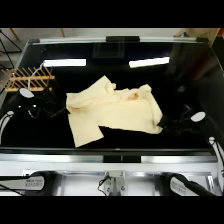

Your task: Fold the shirts.

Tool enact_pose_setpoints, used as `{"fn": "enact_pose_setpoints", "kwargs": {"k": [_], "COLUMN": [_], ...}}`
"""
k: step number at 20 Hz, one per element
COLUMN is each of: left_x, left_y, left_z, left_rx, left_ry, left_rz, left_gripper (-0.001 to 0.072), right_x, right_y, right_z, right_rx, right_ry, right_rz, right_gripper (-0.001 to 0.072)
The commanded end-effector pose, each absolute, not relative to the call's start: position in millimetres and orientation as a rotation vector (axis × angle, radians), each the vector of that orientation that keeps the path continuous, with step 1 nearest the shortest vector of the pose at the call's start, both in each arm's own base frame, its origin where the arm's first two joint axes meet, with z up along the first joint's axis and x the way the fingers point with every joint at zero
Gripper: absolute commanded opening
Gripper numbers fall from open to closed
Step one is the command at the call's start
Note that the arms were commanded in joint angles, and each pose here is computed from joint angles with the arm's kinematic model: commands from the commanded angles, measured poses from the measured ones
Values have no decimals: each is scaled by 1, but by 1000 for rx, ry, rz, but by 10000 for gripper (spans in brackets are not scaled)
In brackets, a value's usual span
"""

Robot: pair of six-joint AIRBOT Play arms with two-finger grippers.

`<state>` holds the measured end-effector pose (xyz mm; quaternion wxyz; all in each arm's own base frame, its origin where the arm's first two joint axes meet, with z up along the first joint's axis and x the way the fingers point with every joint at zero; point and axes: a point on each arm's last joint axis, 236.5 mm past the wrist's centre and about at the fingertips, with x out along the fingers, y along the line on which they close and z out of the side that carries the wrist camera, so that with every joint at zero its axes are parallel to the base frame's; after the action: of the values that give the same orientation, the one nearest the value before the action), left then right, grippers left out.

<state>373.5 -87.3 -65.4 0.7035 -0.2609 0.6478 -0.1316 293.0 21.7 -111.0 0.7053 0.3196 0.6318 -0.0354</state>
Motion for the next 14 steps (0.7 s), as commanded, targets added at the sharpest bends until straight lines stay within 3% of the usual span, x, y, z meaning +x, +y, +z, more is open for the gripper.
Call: {"fn": "enact_pose_setpoints", "kwargs": {"k": [1, 2, 5, 8, 10, 11, 14], "left_x": [377, 381, 414, 421, 366, 320, 188], "left_y": [-87, -87, -83, -82, -85, -86, -94], "left_z": [-47, -34, 61, 270, 434, 509, 617], "left_rx": [-563, -545, -430, -251, -132, -87, -73], "left_ry": [1394, 1363, 1122, 629, 218, 4, -360], "left_rz": [-306, -322, -386, -435, -436, -427, -428], "left_gripper": [31, 30, 29, 29, 29, 29, 29], "right_x": [321, 328, 365, 400, 373, 337, 216], "right_y": [33, 35, 24, -3, -26, -34, -35], "right_z": [-118, -110, -32, 160, 336, 417, 539], "right_rx": [723, 718, 527, 196, -13, -100, -229], "right_ry": [1309, 1299, 1148, 706, 282, 81, -234], "right_rz": [-82, -65, 57, 100, 6, -61, -188], "right_gripper": [158, 69, 69, 69, 69, 69, 69]}}
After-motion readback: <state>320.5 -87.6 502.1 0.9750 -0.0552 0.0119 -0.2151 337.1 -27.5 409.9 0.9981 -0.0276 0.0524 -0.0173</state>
